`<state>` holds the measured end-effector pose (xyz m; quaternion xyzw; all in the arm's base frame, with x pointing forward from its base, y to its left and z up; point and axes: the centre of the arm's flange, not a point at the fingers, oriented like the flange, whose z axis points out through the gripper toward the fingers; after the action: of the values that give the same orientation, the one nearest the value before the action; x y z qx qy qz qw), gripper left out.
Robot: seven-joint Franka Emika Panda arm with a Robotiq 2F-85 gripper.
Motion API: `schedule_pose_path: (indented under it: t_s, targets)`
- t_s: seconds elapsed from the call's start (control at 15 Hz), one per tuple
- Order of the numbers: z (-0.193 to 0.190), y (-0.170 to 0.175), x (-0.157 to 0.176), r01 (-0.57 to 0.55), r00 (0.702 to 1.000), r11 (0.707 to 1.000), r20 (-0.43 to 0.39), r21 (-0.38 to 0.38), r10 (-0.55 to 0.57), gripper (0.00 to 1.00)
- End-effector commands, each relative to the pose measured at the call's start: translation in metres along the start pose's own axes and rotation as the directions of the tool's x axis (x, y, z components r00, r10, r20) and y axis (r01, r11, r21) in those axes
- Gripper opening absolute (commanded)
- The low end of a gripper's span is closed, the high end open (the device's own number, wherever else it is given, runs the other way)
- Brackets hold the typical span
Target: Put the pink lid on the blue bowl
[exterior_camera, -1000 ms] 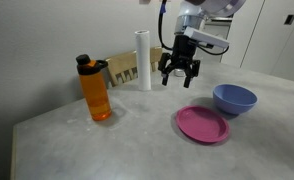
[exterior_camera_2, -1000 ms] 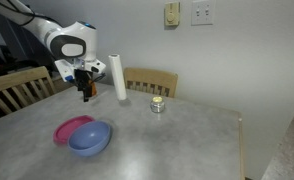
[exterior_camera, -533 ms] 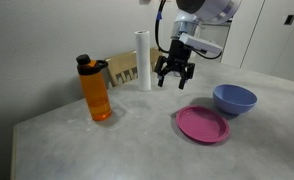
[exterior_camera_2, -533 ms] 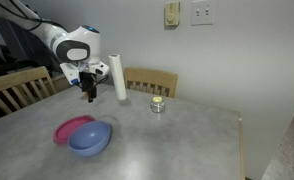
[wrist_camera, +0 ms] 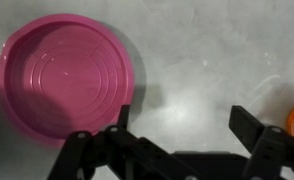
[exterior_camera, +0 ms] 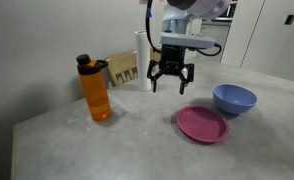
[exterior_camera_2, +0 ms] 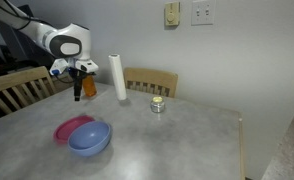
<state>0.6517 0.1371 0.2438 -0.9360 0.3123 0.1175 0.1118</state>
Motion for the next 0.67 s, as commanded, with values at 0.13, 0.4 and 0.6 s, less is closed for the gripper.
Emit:
schedule_pose_path:
  t_s: [0.13, 0.4, 0.6]
  targets:
    - [0.003, -0.016, 0.006, -0.299, 0.952, 0.951, -0.099, -0.075, 0.291, 1.00]
    - [0.022, -0.013, 0.013, -0.428, 0.903, 0.894, -0.091, -0.135, 0.419, 1.00]
    - [0.044, -0.006, 0.013, -0.420, 0.906, 0.883, -0.041, -0.210, 0.421, 1.00]
